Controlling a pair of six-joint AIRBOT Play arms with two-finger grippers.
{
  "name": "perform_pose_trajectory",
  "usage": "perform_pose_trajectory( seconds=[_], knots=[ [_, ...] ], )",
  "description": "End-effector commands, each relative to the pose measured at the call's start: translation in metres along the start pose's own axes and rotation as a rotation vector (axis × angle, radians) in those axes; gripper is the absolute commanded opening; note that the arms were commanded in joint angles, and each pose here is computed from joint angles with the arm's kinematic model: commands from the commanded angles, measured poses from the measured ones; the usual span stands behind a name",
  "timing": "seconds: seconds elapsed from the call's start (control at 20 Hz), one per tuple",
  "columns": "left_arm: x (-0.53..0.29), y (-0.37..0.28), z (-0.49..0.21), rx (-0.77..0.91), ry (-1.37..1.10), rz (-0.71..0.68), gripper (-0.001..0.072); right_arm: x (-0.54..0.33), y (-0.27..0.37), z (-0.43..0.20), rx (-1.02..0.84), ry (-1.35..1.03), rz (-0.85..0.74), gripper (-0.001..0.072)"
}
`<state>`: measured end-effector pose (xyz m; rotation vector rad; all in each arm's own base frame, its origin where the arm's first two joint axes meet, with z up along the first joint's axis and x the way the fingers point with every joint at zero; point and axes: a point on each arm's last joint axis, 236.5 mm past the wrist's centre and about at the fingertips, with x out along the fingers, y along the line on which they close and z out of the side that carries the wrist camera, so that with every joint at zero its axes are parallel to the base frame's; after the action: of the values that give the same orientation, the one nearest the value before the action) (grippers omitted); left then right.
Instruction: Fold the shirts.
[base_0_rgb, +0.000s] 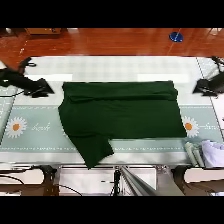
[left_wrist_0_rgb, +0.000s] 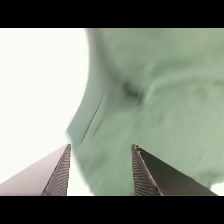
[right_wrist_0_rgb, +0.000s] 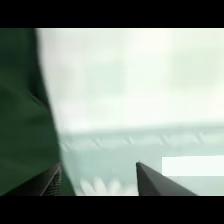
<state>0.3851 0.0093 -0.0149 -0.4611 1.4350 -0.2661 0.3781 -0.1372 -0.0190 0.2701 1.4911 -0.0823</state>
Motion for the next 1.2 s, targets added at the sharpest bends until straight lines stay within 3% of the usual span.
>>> perform_pose_trajectory(
  seconds=[0.0, 0.05, 0.1, 0.6, 1.15],
  knots=[
    [-0.038, 0.017, -0.051, -0.089, 0.052, -0.075, 0.0561, -0.029, -0.024, -0.053, 0.110, 0.070, 0.100, 0.0542],
    [-0.035, 0.011, -0.067, -0.113, 0.044, -0.137, 0.0672, -0.030, -0.020, -0.058, 0.135, 0.038, 0.178, 0.0542],
    [-0.028, 0.005, -0.082, -0.125, 0.040, -0.186, 0.0686, -0.030, -0.022, -0.062, 0.157, 0.007, 0.217, 0.0541],
    [0.071, -0.006, -0.211, -0.257, 0.224, -0.274, 0.0685, -0.004, -0.026, -0.091, 0.277, -0.044, 0.327, 0.0540],
    [0.109, -0.049, -0.212, -0.127, 0.229, -0.266, 0.0672, -0.005, -0.023, -0.094, 0.275, -0.027, 0.335, 0.0531]
  ],
)
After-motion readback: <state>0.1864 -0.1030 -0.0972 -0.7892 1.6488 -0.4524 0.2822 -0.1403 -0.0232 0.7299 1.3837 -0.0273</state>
